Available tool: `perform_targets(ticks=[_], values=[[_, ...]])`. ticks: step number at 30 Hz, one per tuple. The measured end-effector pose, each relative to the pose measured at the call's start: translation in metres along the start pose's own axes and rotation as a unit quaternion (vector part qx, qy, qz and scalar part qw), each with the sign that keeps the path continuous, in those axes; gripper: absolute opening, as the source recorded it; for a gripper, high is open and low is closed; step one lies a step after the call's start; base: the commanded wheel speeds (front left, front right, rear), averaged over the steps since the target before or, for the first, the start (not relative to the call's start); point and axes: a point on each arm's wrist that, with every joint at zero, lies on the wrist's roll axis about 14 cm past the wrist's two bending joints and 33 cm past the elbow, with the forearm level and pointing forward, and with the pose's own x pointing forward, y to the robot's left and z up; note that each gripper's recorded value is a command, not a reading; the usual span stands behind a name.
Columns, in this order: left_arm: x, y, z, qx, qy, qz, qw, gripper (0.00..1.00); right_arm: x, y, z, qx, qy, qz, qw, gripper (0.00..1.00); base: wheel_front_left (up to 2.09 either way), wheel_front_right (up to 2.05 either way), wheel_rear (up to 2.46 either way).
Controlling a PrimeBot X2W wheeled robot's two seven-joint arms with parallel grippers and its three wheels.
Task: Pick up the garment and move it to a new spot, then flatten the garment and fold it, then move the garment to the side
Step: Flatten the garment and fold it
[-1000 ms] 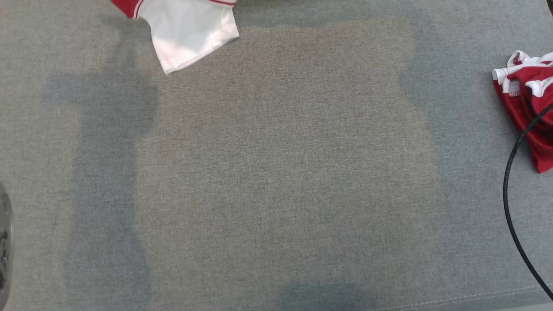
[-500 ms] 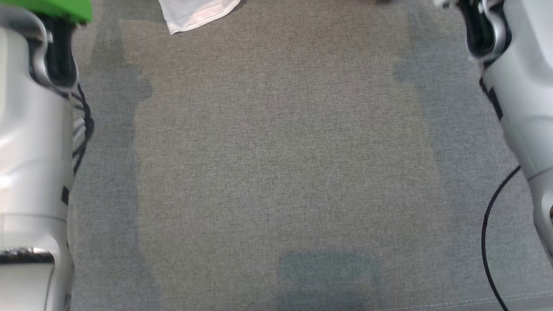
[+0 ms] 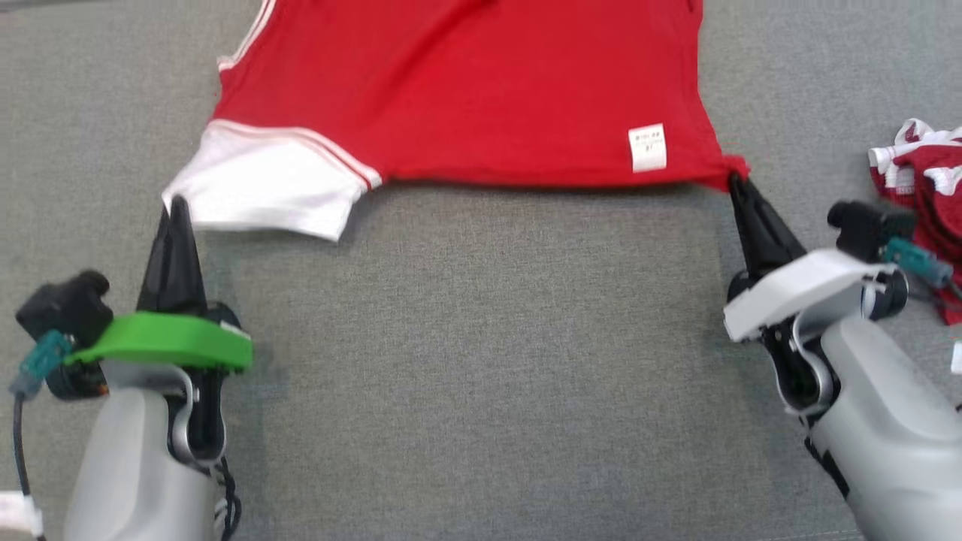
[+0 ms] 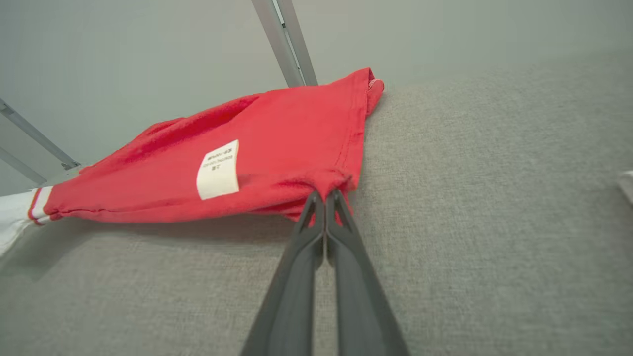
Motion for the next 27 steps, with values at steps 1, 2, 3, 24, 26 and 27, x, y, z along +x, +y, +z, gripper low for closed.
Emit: perform_targets(ticks=[1,2,3,24,26,27], values=[[-0.010,0.001,-0.003,0.005,0.004,0.000,1.000,0.00,-0.009,0.000,-0.004,0.001,0.004,-0.001,1.000,0.00,0.00,0.00,0.00],[-0.020,0.002,-0.006,0.009,0.009,0.001,1.000,0.00,-0.019,0.001,-0.009,0.010,0.009,-0.003,1.000,0.00,0.00,0.00,0.00],[-0.031,0.002,-0.009,0.013,0.014,0.000,1.000,0.00,-0.030,0.003,-0.016,0.021,0.016,-0.005,1.000,0.00,0.00,0.00,0.00],[-0.201,-0.023,-0.019,0.055,0.157,0.027,0.986,0.00,-0.170,-0.017,-0.025,-0.007,0.064,-0.060,0.996,0.00,0.00,0.00,0.00],[-0.204,-0.025,-0.009,0.055,0.145,0.028,0.987,0.00,-0.172,-0.015,-0.020,-0.009,0.061,-0.062,0.996,0.00,0.00,0.00,0.00],[-0.204,-0.027,-0.005,0.056,0.143,0.027,0.988,0.00,-0.172,-0.012,-0.018,-0.012,0.060,-0.061,0.996,0.00,0.00,0.00,0.00]])
